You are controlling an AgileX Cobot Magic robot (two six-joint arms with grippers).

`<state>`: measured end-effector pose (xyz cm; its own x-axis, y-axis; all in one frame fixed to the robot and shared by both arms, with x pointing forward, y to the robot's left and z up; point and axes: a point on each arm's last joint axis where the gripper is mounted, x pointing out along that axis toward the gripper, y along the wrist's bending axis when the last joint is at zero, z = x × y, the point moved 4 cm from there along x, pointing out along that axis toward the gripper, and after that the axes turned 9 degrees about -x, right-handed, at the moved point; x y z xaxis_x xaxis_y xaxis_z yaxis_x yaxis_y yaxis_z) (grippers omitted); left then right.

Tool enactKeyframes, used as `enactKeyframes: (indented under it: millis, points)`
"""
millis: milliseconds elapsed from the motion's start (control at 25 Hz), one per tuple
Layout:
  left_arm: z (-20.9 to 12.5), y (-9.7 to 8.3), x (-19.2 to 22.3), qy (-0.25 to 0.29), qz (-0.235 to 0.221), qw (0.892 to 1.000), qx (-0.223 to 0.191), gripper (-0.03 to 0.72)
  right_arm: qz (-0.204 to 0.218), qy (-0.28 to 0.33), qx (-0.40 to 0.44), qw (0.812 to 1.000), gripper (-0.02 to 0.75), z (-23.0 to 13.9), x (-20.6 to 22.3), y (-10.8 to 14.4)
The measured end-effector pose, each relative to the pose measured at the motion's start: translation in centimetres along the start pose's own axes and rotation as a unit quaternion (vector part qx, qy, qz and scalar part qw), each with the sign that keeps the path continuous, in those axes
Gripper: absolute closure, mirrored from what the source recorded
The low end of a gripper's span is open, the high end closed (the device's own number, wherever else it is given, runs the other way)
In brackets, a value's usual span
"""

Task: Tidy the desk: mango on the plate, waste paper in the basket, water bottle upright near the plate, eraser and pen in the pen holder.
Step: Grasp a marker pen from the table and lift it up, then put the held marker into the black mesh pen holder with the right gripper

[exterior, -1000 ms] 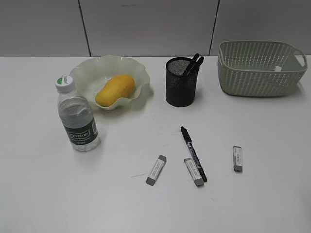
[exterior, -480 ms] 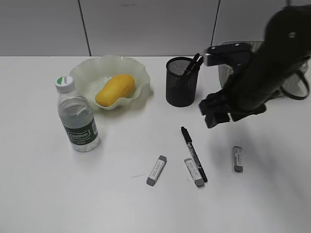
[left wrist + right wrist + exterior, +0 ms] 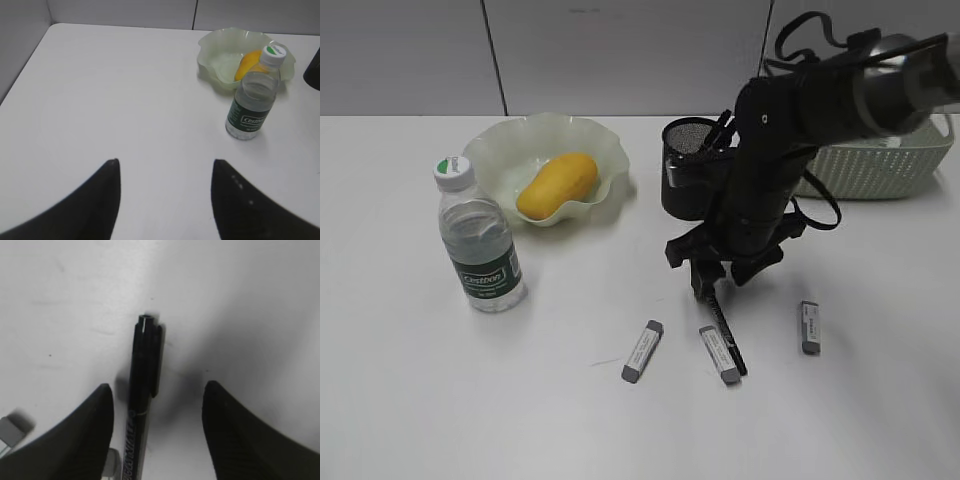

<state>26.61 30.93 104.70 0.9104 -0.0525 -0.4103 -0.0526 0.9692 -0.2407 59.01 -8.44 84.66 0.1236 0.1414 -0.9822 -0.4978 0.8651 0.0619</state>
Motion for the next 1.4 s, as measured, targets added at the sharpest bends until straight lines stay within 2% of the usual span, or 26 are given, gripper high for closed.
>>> enactKeyframes:
  millis: [160,320,440,560,600,640,720,800,880,920,960,1080,1240,1320,1400]
  points:
    - [0.0,0.0,0.0,0.000,0.000,1.000,0.000,0.265,0.000,0.009,0.001,1.000,0.372,-0.2,0.9,-0.1]
    - [0.0,0.0,0.0,0.000,0.000,1.000,0.000,0.268,-0.001,0.008,0.001,1.000,0.615,-0.2,0.9,-0.1]
    - [0.0,0.0,0.0,0.000,0.000,1.000,0.000,0.276,-0.001,-0.007,0.000,1.000,0.612,0.0,0.1,0.0]
    - [0.0,0.0,0.0,0.000,0.000,1.000,0.000,0.288,-0.006,-0.111,-0.004,0.994,0.612,0.9,-4.1,0.1]
    - [0.0,0.0,0.0,0.000,0.000,1.000,0.000,0.294,-0.012,-0.180,-0.011,0.984,0.612,1.5,-6.7,0.1]
    - [0.0,0.0,0.0,0.000,0.000,1.000,0.000,0.299,-0.020,-0.256,-0.021,0.966,0.612,1.7,-9.3,0.0]
    - [0.0,0.0,0.0,0.000,0.000,1.000,0.000,0.309,-0.036,-0.404,-0.046,0.913,0.612,1.7,-13.4,0.0]
    - [0.0,0.0,0.0,0.000,0.000,1.000,0.001,0.317,-0.055,-0.555,-0.076,0.826,0.612,2.4,-16.9,-0.1]
    - [0.0,0.0,0.0,0.000,0.000,1.000,0.001,0.322,-0.080,-0.636,-0.093,0.762,0.612,3.4,-17.9,-0.3]
    - [0.0,0.0,0.0,0.000,0.000,1.000,0.001,0.323,-0.091,-0.659,-0.089,0.741,0.612,4.1,-17.5,-0.6]
    - [0.0,0.0,0.0,0.000,0.000,1.000,0.001,0.324,-0.100,-0.671,-0.087,0.729,0.612,4.9,-17.0,-0.8]
    - [0.0,0.0,0.0,0.000,0.000,1.000,0.001,0.325,-0.111,-0.657,-0.074,0.742,0.615,6.7,-12.7,-1.6]
    - [0.0,0.0,0.0,0.000,0.000,1.000,0.001,0.330,-0.115,-0.631,-0.064,0.764,0.620,7.3,-8.7,-2.1]
    - [0.0,0.0,0.0,0.000,0.000,1.000,0.001,0.341,-0.119,-0.622,-0.041,0.773,0.555,7.2,-7.7,-2.7]
    - [0.0,0.0,0.0,0.000,0.000,1.000,0.001,0.352,-0.124,-0.620,-0.019,0.775,0.437,7.2,-7.7,-3.2]
